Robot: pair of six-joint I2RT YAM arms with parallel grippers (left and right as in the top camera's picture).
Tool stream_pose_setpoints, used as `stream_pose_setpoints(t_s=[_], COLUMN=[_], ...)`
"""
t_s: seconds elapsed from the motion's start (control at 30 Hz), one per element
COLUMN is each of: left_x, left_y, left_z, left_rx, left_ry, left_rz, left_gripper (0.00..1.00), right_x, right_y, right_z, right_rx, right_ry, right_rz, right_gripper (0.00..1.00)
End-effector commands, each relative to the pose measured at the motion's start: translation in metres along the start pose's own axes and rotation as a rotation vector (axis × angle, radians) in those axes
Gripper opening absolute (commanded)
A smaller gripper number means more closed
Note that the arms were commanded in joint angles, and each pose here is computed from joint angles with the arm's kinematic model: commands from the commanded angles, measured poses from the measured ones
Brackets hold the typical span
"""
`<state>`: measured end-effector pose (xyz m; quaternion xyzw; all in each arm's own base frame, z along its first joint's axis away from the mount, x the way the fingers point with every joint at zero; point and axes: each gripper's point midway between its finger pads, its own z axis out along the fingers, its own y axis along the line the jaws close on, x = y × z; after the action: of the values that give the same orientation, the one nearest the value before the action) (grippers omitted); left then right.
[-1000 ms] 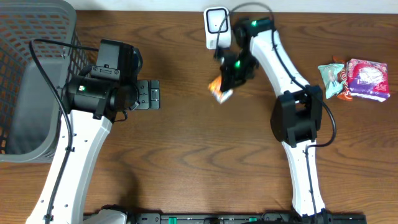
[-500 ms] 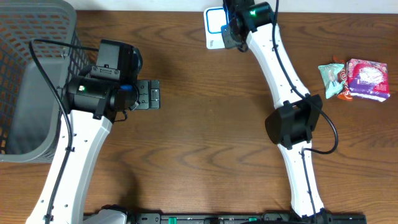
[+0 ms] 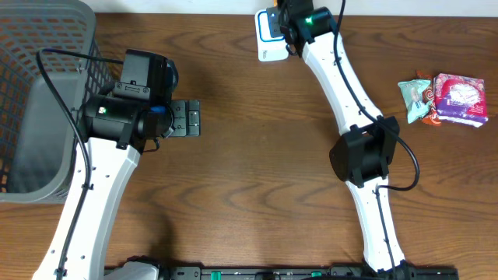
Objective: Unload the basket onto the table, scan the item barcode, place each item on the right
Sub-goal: 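Raise the orange box up to the scanner face with the right gripper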
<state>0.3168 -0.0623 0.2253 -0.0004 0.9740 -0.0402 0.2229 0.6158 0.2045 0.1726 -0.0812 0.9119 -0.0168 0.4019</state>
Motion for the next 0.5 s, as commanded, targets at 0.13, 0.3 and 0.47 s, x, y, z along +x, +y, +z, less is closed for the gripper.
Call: stream_pose_setpoints(t_s=[0.13, 0.3, 0.47], left_x=[0.001, 0.001, 0.001], left_y=[0.001, 0.001, 0.001], left_z=[-0.001, -0.001, -0.001], left_rx=[-0.008, -0.008, -0.008], left_ry=[-0.001, -0.001, -0.001], left_rz=[-0.001, -0.001, -0.001], left_gripper=[0.98, 0.98, 0.98], right_x=[0.038, 0.036, 0.033], right_y=[0.009, 0.008, -0.016], right_z=[0.019, 0.016, 0.000], right_rx=[0.019, 0.025, 0.128], right_ry=[0.083, 0.083, 0.092], right_rz=[-0.019, -0.021, -0.028], right_gripper=[0.01, 0.01, 0.01])
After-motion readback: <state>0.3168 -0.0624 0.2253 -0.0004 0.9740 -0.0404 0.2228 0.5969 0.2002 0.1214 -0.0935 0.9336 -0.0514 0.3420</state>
